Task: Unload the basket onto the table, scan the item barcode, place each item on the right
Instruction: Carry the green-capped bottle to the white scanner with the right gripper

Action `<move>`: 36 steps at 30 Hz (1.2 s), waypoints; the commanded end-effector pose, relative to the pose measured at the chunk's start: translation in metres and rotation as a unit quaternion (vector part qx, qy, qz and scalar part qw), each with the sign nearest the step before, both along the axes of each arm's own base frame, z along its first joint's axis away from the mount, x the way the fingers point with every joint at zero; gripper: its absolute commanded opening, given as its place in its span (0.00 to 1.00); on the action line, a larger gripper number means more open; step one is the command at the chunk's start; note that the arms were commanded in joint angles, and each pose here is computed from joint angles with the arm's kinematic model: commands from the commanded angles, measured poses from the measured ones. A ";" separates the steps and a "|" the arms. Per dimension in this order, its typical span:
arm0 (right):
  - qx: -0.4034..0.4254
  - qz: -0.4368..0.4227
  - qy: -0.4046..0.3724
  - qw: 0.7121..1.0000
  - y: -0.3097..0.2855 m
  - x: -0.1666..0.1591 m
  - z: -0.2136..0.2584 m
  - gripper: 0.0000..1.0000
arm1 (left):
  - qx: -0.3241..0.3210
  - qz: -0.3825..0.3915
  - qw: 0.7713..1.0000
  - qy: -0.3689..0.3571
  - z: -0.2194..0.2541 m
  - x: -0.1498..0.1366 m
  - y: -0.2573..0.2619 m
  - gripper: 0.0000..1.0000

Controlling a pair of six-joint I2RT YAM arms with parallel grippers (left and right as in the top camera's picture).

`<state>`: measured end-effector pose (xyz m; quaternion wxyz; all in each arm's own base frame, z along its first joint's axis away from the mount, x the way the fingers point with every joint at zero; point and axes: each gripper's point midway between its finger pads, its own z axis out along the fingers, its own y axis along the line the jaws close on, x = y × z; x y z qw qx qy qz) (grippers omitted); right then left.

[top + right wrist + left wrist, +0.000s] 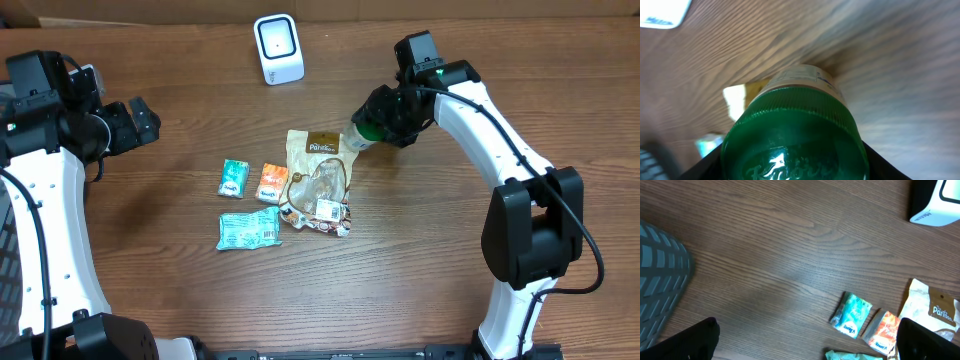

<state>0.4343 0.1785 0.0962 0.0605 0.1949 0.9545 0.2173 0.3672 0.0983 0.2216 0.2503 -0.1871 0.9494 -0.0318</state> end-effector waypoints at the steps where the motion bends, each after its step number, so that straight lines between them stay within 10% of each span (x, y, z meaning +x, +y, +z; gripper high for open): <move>1: -0.049 0.059 -0.077 0.994 -0.012 0.020 0.016 0.22 | 0.005 -0.008 1.000 -0.017 0.012 -0.001 -0.002 1.00; 13: -0.045 0.213 -0.313 0.924 0.046 0.075 0.066 0.11 | 0.005 -0.008 1.000 -0.017 0.012 -0.001 -0.002 0.99; 27: -0.108 0.116 -0.570 0.806 0.105 0.137 0.163 0.08 | 0.005 -0.008 1.000 -0.017 0.012 -0.001 -0.002 1.00; 36: -0.102 0.070 -0.631 0.766 0.130 0.159 0.147 0.09 | 0.005 -0.008 1.000 -0.017 0.012 -0.001 -0.002 1.00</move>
